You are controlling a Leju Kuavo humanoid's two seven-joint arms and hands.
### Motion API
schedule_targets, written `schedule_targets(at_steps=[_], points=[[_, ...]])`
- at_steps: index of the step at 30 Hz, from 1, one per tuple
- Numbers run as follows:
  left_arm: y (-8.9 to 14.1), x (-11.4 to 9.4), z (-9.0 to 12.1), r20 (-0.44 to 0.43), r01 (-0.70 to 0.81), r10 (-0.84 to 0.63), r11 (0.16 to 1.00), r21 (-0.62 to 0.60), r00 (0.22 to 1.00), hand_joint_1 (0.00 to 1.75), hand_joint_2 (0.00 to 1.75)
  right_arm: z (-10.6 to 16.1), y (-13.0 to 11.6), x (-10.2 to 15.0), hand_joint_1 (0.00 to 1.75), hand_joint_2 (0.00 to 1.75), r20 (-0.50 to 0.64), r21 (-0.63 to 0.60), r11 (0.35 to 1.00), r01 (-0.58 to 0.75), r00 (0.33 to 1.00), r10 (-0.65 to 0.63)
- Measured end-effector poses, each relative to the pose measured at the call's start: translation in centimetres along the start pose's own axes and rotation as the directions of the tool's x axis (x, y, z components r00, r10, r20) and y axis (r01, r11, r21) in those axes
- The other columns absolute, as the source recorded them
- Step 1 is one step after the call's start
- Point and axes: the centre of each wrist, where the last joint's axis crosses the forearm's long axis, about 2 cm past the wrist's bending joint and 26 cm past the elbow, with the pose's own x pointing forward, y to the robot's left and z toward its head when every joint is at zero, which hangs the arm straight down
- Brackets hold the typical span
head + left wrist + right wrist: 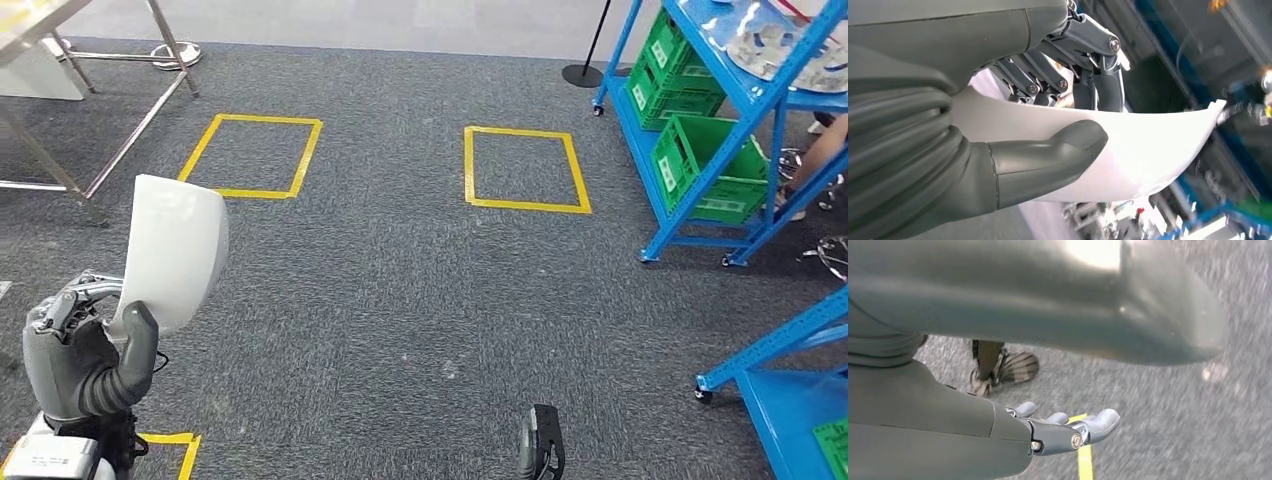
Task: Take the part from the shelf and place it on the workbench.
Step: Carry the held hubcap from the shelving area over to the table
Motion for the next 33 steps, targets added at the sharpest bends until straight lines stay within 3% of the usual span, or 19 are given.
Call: schedule_targets(at_steps=[33], points=[[0.48,-0.05,-0.12,-0.013,0.017,-0.017,0.999,0.039,1.0,1.75,1.75,0.06,-0.29,0.04,0.0,0.0,-0.01,0.014,1.0,-0.012,1.0,0.013]])
